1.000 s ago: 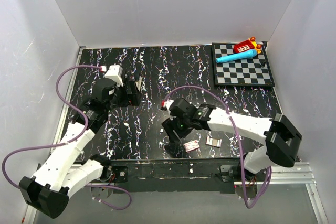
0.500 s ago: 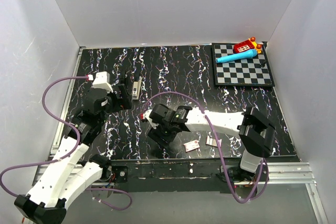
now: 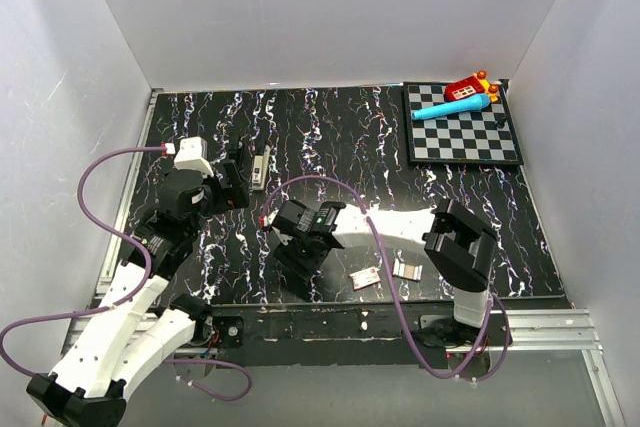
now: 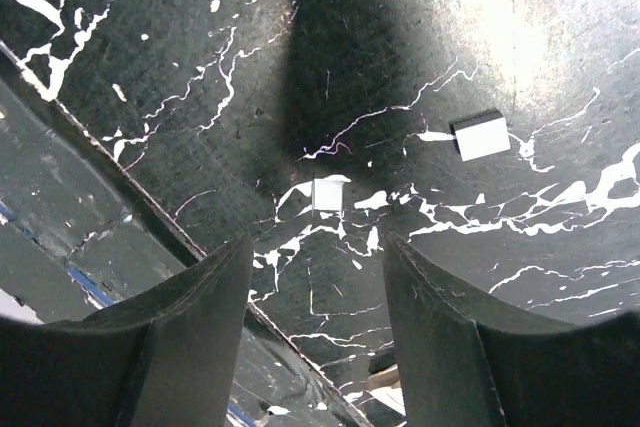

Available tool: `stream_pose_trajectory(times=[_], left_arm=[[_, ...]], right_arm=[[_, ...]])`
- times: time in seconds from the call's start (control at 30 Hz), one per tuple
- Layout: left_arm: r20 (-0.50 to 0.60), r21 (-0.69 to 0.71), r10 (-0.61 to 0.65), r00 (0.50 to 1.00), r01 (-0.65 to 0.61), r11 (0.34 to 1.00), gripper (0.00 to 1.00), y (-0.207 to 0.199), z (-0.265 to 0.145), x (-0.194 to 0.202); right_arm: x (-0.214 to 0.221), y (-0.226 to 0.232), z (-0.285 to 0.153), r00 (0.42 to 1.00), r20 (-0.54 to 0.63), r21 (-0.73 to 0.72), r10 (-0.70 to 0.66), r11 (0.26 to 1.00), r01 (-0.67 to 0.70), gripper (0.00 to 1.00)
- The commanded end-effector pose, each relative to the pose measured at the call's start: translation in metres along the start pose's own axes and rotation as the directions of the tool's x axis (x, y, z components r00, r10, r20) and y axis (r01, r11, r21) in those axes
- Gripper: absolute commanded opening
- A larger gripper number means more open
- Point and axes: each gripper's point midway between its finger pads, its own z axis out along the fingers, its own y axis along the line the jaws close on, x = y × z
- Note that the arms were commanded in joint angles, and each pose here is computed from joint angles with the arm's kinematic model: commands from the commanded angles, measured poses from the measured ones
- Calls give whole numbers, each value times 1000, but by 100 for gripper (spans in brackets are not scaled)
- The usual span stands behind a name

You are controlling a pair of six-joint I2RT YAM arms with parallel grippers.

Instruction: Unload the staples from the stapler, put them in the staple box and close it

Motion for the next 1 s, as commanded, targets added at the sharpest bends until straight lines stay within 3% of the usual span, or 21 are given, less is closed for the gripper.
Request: stream_pose_trajectory(times=[0.0, 0.97], left_arm=[[-6, -11, 15, 1000, -15, 1000, 98, 3, 1, 3], [-12, -6, 23, 1000, -23, 1000, 98, 1, 3, 4]], right_arm=[[-12, 3, 1, 999, 17, 16, 49, 999, -49, 62], [-6, 1, 23, 997, -41, 58, 66, 996, -64, 44]])
